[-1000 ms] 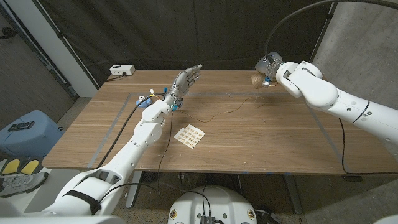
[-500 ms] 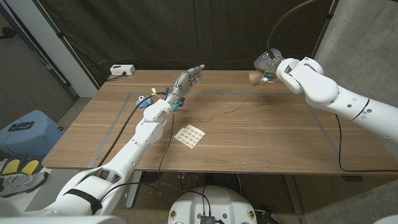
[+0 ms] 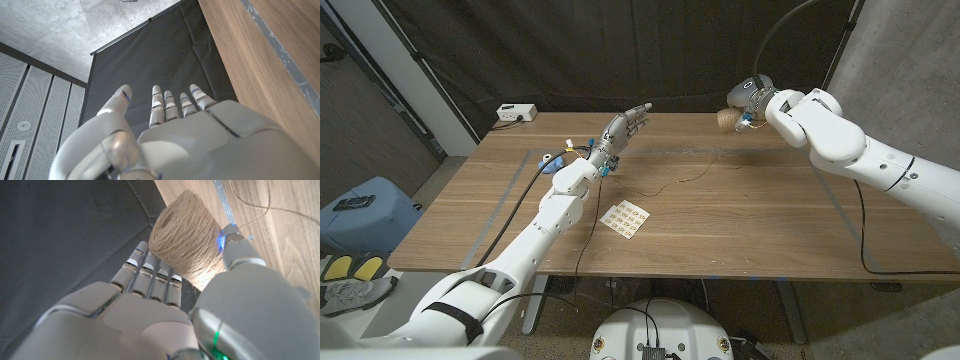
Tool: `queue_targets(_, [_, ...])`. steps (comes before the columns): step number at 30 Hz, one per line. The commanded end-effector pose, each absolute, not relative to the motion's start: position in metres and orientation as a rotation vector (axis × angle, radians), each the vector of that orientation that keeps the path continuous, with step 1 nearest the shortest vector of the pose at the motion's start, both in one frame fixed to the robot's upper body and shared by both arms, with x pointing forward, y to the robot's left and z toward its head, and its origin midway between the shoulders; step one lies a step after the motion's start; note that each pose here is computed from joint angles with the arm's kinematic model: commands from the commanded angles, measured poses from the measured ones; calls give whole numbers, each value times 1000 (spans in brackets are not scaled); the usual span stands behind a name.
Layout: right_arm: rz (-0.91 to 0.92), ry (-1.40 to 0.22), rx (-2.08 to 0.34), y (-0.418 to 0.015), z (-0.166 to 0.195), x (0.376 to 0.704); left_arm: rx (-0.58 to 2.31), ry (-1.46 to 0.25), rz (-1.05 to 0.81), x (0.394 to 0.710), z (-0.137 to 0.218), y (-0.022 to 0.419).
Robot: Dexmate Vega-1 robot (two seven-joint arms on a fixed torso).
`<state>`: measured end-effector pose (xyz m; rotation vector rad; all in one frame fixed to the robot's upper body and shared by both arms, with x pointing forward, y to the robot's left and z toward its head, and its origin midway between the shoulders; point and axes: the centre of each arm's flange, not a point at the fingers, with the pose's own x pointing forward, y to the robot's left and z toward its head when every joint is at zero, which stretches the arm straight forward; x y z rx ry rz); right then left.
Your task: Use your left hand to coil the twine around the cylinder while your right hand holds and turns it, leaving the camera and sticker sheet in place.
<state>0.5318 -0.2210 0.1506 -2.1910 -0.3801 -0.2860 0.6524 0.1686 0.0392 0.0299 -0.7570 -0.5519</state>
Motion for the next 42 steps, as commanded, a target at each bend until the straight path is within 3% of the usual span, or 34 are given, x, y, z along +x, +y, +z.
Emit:
queue_targets(1, [-293, -420, -2139, -218, 156, 528, 46, -759, -554, 649, 39, 165])
queue_targets(42, [-214, -559, -1941, -192, 176, 517, 114, -745, -585, 660, 45, 154])
